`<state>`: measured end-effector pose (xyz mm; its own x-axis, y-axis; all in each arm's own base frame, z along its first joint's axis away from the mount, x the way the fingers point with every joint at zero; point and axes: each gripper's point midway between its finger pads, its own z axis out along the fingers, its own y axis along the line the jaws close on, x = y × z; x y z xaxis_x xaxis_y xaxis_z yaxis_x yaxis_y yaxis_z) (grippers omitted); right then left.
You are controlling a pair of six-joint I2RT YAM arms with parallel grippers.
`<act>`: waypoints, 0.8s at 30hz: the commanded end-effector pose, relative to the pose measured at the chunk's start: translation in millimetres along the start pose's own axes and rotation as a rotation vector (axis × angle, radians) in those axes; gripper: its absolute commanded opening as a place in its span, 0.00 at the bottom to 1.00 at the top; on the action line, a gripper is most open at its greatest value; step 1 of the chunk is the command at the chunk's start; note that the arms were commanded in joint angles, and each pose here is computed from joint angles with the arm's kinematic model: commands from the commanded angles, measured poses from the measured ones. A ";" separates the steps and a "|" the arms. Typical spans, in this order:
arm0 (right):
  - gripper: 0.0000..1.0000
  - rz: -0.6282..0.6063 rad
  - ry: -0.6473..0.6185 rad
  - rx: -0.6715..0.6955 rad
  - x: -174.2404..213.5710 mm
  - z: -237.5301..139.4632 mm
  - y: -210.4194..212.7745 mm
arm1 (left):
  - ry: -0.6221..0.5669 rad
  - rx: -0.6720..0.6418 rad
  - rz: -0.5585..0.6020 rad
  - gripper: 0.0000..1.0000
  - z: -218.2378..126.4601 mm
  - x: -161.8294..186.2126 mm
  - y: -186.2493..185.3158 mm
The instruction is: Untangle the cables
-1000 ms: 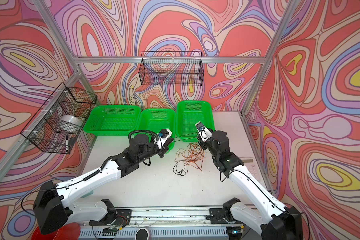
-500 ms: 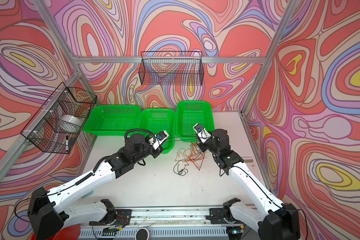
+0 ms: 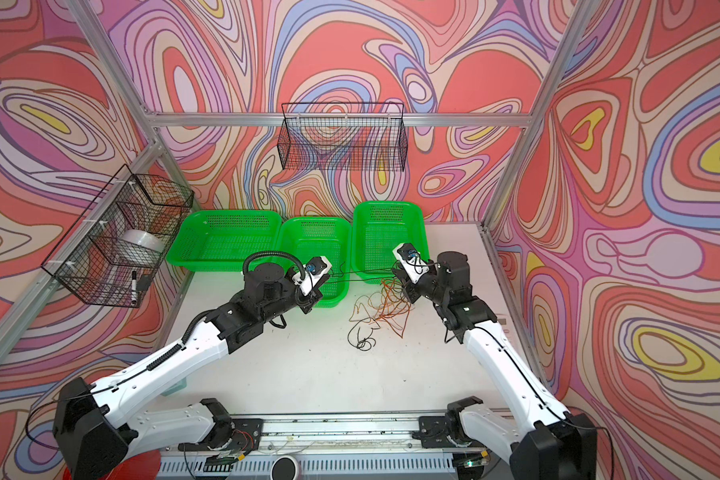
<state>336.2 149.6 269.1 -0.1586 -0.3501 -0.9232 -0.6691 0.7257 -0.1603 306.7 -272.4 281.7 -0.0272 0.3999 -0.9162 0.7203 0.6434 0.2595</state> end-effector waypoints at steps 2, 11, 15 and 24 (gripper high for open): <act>0.21 0.042 -0.068 -0.116 -14.8 -2.1 15.0 | -0.073 0.067 -0.046 0.00 10.1 -18.6 -16.4; 0.26 0.034 -0.134 -0.227 -23.0 -5.1 34.1 | -0.192 0.151 -0.022 0.00 13.3 -56.2 -39.1; 0.34 0.035 -0.097 -0.293 -6.7 -6.1 48.3 | -0.202 0.146 -0.010 0.00 14.2 -64.8 -38.7; 0.47 0.026 -0.039 -0.266 39.1 18.9 87.7 | -0.192 0.147 0.011 0.00 22.8 -71.9 -43.0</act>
<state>275.5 204.9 216.6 -0.1819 -0.2810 -0.9423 -0.8652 0.5010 0.0176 292.8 -336.4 318.7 0.0771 0.2765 -0.9579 0.8136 0.5379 0.2207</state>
